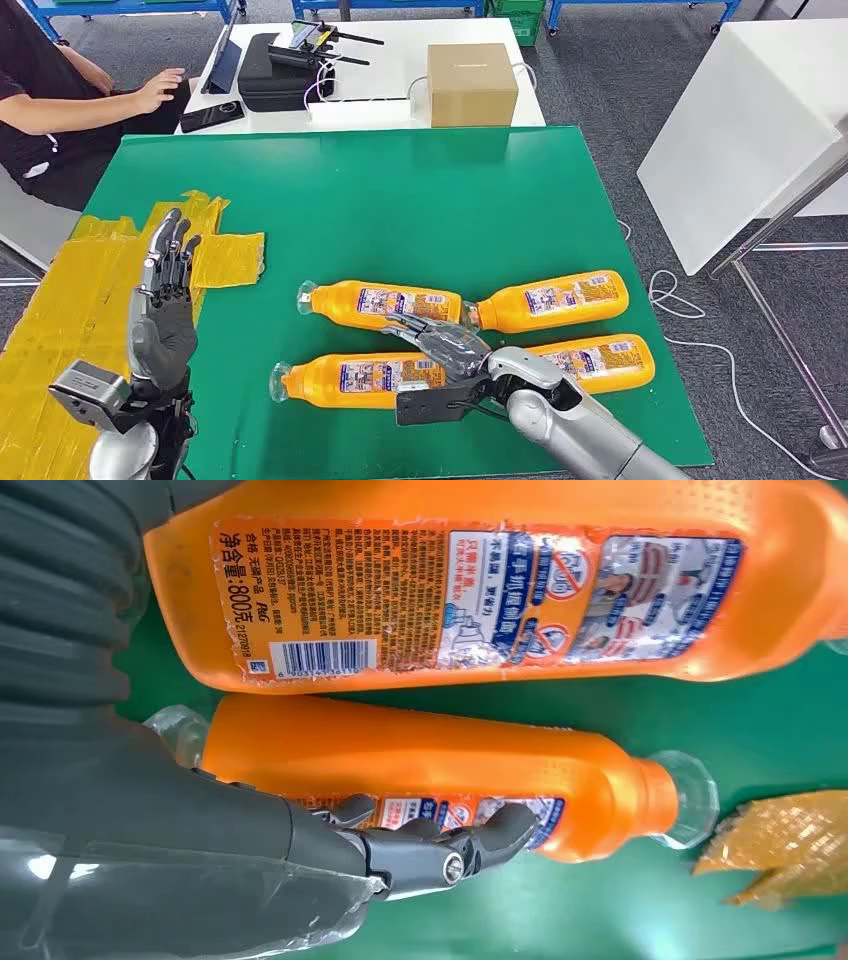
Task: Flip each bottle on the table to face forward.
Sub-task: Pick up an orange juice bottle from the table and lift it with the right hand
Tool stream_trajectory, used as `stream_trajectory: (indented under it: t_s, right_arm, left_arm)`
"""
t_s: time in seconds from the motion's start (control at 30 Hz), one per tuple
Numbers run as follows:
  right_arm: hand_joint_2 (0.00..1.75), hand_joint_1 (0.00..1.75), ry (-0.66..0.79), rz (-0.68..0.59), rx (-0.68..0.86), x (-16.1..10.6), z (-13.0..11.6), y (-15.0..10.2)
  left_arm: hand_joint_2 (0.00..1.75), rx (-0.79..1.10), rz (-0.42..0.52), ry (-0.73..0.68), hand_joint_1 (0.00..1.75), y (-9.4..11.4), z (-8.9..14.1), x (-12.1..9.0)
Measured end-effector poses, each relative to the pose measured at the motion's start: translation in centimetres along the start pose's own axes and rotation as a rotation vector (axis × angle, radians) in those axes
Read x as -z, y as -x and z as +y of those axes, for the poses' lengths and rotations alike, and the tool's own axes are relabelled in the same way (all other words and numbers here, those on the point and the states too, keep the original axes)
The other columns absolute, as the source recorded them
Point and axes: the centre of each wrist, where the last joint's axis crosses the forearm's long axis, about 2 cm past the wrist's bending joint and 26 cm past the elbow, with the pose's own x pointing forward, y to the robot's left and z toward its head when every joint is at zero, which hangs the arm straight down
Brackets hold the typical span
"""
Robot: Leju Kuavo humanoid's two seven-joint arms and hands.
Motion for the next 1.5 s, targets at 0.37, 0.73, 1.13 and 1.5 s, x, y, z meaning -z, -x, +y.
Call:
stream_trajectory:
  t_s: [0.37,0.73,1.13,1.5]
  right_arm:
    - [1.75,0.0,-0.051,0.015,0.007,0.8,0.2,0.1]
    - [1.75,0.0,-0.133,-0.015,0.045,3.0,2.0,-1.4]
    - [1.75,1.64,-0.208,0.005,-0.023,3.8,2.8,-1.7]
    - [1.75,1.75,-0.254,0.107,-0.164,4.4,3.2,-0.5]
  left_arm:
    - [0.0,-0.011,-0.003,-0.002,0.0,0.2,0.0,0.5]
    - [0.0,-0.03,0.007,-0.011,0.0,0.8,-0.1,0.9]
    - [0.0,-0.047,0.018,-0.018,0.0,1.2,-0.1,0.8]
    - [0.0,-0.069,0.008,-0.021,0.0,1.3,-0.7,1.6]
